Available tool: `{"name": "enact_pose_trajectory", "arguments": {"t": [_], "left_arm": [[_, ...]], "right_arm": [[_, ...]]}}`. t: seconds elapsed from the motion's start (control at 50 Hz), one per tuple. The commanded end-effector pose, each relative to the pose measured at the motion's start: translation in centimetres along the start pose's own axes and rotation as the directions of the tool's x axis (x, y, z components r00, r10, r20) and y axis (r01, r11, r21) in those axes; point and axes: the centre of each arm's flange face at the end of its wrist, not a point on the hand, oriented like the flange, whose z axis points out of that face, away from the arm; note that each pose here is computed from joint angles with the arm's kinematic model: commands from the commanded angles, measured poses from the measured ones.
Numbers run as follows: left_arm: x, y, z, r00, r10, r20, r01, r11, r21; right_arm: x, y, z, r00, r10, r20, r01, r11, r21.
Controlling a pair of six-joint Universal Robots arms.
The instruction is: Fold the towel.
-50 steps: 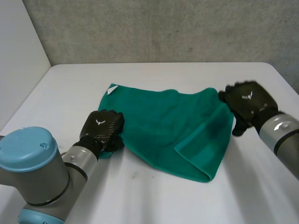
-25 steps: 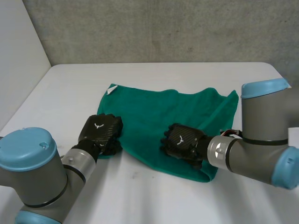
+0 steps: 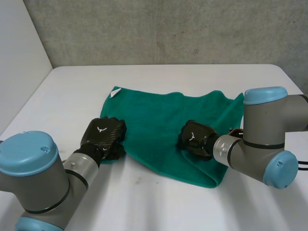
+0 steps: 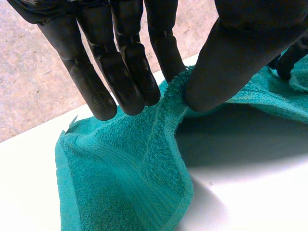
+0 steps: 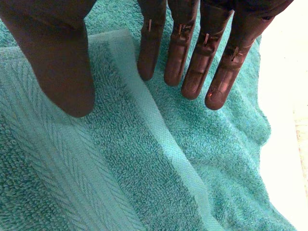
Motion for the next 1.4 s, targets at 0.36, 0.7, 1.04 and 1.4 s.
{"name": "enact_pose_trajectory", "arguments": {"t": [0.36,0.7,1.04,1.4], "left_arm": [[0.0,0.1,0.0,1.000,0.001,0.001,-0.001,1.000,-0.003],[0.0,0.1,0.0,1.000,0.000,0.001,0.000,1.000,-0.003],[0.0,0.2,0.0,1.000,0.001,0.002,-0.001,1.000,-0.007],[0.0,0.4,-0.1,1.000,0.001,0.000,-0.001,1.000,-0.026]], "right_arm": [[-0.6,-0.1,-0.3,0.992,0.120,0.023,-0.120,0.993,0.005],[-0.7,-0.1,-0.2,0.991,0.131,0.023,-0.131,0.991,0.009],[2.9,1.5,-0.5,0.926,0.351,-0.136,-0.347,0.936,0.054],[5.3,10.6,-5.7,0.750,0.424,-0.509,-0.605,0.749,-0.268]]}}
